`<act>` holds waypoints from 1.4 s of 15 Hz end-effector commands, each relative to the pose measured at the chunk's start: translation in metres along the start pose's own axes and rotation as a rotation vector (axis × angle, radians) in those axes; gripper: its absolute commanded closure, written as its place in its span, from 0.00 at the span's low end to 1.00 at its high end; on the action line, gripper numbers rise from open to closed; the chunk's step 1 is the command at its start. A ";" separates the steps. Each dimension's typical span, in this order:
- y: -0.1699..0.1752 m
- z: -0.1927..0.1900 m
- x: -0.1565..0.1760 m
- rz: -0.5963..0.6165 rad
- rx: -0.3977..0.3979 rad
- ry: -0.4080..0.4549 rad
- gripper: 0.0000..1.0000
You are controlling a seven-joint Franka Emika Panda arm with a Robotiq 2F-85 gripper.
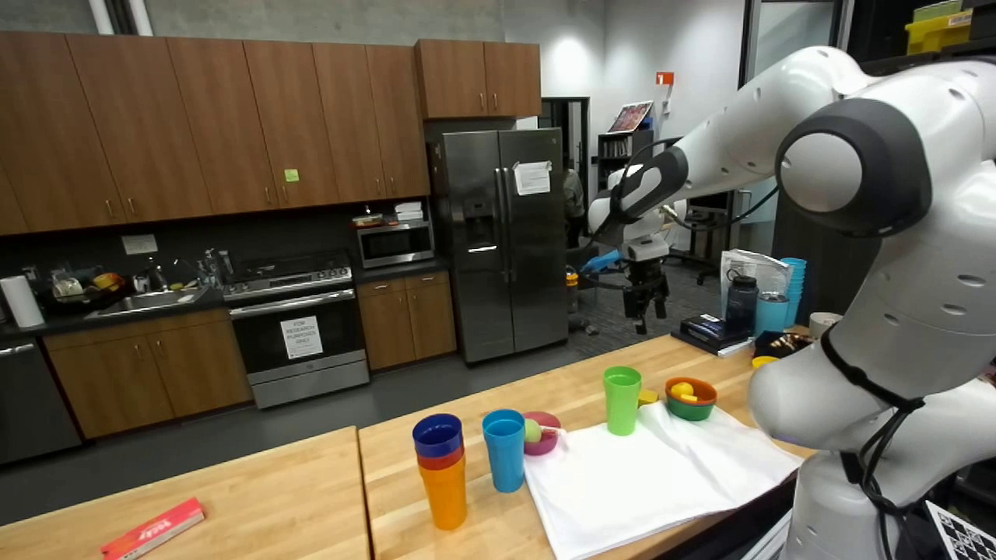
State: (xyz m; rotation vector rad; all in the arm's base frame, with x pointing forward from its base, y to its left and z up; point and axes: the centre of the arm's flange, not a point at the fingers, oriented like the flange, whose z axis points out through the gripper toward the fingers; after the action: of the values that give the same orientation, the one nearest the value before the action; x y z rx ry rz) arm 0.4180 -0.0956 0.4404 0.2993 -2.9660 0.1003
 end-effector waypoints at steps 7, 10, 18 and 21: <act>0.004 0.000 -0.002 -0.012 -0.002 -0.001 0.00; 0.004 0.000 -0.002 -0.012 -0.003 -0.001 0.00; -0.011 0.001 0.010 0.267 -0.284 0.048 0.00; -0.023 0.001 0.016 0.386 -0.408 0.118 0.00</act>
State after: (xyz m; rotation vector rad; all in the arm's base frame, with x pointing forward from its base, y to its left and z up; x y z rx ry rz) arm 0.3928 -0.1206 0.4281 -0.1389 -2.8652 -0.3356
